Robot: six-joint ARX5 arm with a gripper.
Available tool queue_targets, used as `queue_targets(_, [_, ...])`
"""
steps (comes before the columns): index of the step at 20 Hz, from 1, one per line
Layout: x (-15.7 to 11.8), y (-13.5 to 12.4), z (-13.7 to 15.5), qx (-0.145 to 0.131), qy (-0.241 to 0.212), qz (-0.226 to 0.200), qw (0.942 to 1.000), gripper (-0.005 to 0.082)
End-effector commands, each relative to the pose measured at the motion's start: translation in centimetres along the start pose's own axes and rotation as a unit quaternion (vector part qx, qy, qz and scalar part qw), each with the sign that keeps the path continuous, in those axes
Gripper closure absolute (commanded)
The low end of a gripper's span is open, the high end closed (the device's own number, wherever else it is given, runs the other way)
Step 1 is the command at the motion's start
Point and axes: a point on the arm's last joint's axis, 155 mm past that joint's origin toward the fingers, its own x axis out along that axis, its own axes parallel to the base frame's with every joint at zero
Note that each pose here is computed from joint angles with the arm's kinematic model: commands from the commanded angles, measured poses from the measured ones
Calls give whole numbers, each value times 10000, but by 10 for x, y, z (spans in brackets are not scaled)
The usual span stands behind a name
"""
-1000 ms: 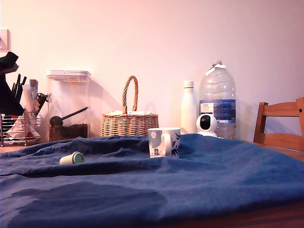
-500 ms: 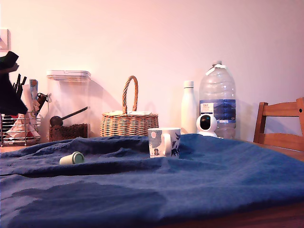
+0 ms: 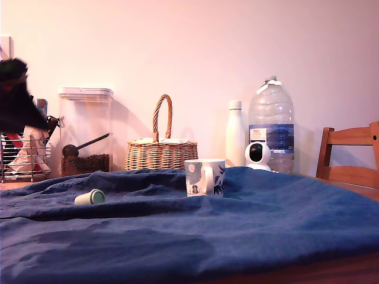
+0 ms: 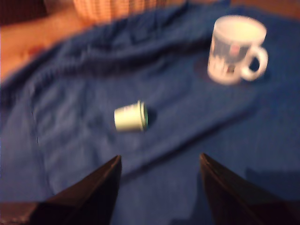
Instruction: Pick up the coffee capsules on the table and drop them inside the coffee cup
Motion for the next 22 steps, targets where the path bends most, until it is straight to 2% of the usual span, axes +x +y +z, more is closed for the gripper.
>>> queue_targets(1, [4, -1, -2, 95, -95, -65, 9999, 284])
queue_targets(6, [14, -4, -11, 63, -178, -317, 9993, 267])
queue_targets(10, [25, 3, -10, 153, -282, -296, 9990, 247])
queue_targets(22, [63, 16, -25, 168, -443, -278, 9985, 247])
